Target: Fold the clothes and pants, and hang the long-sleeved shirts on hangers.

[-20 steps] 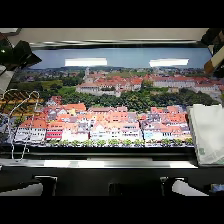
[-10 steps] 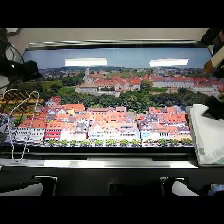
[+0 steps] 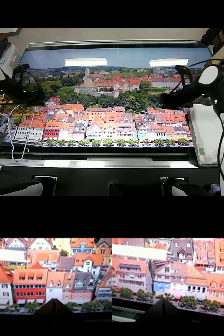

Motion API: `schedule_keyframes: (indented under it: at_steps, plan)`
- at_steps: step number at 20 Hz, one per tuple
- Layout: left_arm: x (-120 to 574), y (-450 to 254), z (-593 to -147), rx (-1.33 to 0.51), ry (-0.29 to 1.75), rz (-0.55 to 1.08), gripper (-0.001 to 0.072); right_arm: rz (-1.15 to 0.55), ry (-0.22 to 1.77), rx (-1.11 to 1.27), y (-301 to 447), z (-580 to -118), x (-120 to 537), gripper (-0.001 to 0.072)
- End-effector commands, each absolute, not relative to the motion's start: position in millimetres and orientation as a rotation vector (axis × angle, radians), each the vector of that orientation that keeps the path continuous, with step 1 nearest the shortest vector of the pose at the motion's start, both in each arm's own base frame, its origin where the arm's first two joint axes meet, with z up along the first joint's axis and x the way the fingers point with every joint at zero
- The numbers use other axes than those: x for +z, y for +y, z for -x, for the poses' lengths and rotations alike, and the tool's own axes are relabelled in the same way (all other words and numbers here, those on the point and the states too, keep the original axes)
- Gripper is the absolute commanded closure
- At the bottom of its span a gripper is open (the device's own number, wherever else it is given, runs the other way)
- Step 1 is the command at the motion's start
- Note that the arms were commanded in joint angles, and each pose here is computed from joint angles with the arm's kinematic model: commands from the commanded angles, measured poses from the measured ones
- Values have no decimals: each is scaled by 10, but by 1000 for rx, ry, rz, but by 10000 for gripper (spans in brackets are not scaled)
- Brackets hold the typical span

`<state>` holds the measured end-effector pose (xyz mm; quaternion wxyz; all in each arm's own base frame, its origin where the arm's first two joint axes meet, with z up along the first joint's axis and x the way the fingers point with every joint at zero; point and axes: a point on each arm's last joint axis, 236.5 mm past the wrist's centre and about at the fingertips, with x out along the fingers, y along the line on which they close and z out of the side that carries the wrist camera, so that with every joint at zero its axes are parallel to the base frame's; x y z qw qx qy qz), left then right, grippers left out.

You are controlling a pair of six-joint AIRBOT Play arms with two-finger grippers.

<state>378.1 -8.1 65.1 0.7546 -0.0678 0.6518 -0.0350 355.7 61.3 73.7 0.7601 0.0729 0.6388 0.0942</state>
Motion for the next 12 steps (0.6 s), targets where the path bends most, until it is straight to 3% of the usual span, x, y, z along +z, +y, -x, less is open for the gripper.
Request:
schedule_keyframes:
  at_steps: [1,12]
  plan:
    - [592,-28,-3687,-58,1465,131,691,-101,1377,222,714,-3571,734,678]
    - [592,-28,-3687,-58,1465,131,691,-99,1379,223,714,-3566,734,677]
